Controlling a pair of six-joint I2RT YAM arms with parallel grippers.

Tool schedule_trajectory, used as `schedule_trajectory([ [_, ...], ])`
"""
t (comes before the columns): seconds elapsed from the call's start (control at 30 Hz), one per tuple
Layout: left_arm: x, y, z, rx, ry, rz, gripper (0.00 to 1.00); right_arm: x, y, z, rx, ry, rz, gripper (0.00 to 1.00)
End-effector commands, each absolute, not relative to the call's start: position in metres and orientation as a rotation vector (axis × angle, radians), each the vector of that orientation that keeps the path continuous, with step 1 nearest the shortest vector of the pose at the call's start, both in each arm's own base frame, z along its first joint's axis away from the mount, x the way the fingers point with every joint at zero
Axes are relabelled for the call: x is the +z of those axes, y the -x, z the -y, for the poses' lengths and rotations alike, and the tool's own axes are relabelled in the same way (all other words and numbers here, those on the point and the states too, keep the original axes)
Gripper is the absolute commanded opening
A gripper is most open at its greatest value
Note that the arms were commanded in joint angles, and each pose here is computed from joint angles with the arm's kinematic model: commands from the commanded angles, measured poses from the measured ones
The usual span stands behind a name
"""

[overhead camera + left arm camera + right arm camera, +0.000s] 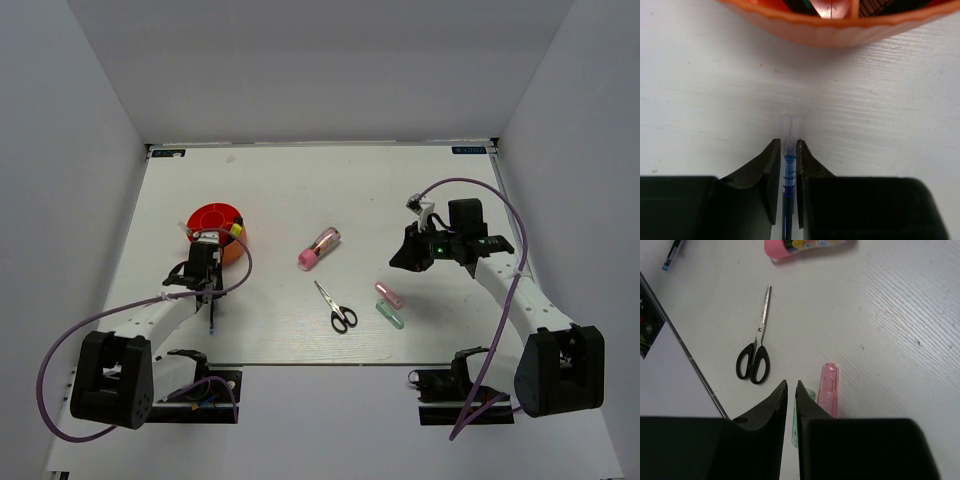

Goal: Sort the stationery into containers
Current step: Pick up the pen from the center of the board.

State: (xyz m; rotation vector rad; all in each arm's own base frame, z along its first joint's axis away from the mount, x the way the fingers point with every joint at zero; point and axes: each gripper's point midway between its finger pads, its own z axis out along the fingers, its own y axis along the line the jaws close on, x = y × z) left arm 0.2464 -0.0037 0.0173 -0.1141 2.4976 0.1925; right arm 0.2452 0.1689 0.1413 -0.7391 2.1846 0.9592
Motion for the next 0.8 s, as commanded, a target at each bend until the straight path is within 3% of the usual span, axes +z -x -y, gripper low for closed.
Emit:
schedule_trajectory([
  [0.0,0.037,-0.251,0.014,0.106,0.15,-2.451,0.01,0.152,-0.246,-0.172,0.981,0.743,-2.135,0.15],
  [0.23,0.062,-0.249,0.026,-0.006,0.181,-2.392,0.01,0.152,-0.246,-0.172,0.982,0.741,-2.136,0.15],
  [0.57,0.166,-0.274,0.045,-0.205,0.244,-2.103,0.01,0.147,-0.246,-0.172,0.99,0.737,-2.153,0.15],
  [0.77,0.228,-0.303,0.04,-0.183,0.249,-1.933,0.01,0.146,-0.246,-0.172,0.994,0.738,-2.156,0.15],
])
